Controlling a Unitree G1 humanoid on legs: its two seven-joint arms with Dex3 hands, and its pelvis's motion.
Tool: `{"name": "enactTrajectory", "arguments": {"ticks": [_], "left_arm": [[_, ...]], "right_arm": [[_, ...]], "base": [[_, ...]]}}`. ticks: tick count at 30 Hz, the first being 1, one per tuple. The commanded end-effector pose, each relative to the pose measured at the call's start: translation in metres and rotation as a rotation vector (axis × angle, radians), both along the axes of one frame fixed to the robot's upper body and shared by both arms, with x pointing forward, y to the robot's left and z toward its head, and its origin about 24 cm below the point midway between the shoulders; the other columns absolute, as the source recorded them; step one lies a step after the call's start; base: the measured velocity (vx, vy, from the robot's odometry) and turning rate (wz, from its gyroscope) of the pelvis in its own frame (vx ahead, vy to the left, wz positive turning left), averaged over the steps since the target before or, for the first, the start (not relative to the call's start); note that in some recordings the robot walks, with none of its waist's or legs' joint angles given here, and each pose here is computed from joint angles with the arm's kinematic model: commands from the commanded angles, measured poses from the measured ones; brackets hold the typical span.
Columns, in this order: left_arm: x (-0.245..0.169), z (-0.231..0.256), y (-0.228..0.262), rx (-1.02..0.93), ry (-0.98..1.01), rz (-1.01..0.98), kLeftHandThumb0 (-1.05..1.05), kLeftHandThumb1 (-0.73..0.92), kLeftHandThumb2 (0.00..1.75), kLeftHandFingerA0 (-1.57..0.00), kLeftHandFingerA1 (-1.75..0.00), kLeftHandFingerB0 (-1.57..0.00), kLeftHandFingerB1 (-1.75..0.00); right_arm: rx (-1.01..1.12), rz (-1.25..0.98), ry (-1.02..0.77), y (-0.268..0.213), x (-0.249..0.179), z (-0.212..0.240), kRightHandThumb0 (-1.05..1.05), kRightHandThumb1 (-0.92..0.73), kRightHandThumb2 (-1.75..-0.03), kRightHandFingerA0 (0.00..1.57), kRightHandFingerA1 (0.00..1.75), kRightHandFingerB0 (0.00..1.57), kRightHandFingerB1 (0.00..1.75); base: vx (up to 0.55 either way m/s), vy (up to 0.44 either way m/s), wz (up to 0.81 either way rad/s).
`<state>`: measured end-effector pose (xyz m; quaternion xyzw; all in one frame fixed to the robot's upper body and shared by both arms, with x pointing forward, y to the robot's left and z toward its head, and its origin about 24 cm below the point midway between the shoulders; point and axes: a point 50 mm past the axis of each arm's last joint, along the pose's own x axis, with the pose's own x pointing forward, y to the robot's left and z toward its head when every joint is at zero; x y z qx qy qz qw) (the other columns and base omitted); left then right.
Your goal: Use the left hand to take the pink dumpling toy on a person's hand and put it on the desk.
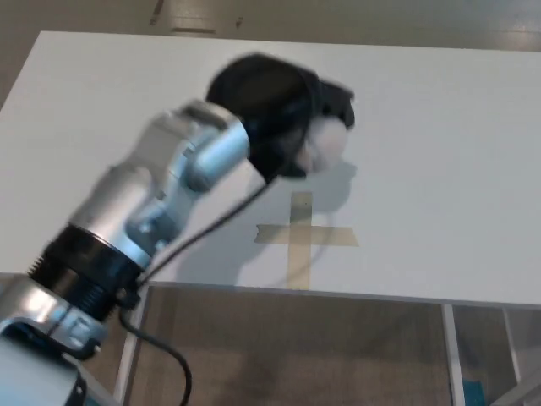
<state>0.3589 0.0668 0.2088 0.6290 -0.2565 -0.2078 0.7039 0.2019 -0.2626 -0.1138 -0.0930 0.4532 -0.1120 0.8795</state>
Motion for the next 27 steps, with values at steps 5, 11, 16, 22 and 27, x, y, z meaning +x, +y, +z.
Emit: {"name": "enactTrajectory", "arguments": {"ticks": [5,11,16,22,27], "left_arm": [[-0.004,0.055,0.054,-0.193,-0.122,0.036,-0.32,0.71,0.64,-0.75,-1.55,-0.79,-0.5],[0.003,0.053,0.102,-0.181,-0.094,0.168,-0.27,0.7,0.64,-0.74,-1.49,-0.88,-0.61],[0.005,0.04,0.13,-0.17,-0.058,0.247,-0.28,0.72,0.64,-0.73,-1.48,-0.83,-0.53],[0.013,0.01,0.154,-0.144,0.019,0.339,-0.27,0.72,0.64,-0.7,-1.49,-0.75,-0.97],[0.018,-0.01,0.167,-0.109,0.079,0.397,-0.23,0.74,0.63,-0.65,-1.5,-0.74,-1.0]], "right_arm": [[0.001,0.001,0.035,-0.004,-0.007,-0.003,-0.22,-0.68,-0.6,0.67,0.46,0.54,0.43],[-0.004,-0.001,0.038,-0.006,-0.008,-0.002,-0.22,-0.69,-0.61,0.66,0.46,0.52,0.42],[-0.009,0.004,0.036,-0.007,-0.007,-0.001,-0.21,-0.69,-0.61,0.66,0.46,0.53,0.43],[-0.013,-0.004,0.035,-0.008,-0.007,-0.001,-0.21,-0.69,-0.6,0.67,0.46,0.54,0.43],[-0.012,-0.006,0.033,-0.009,-0.006,0.0,-0.21,-0.69,-0.6,0.67,0.46,0.54,0.43]], "base": [[0.0,0.0,0.0],[0.0,0.0,0.0],[0.0,0.0,0.0],[0.0,0.0,0.0],[0.0,0.0,0.0]]}}
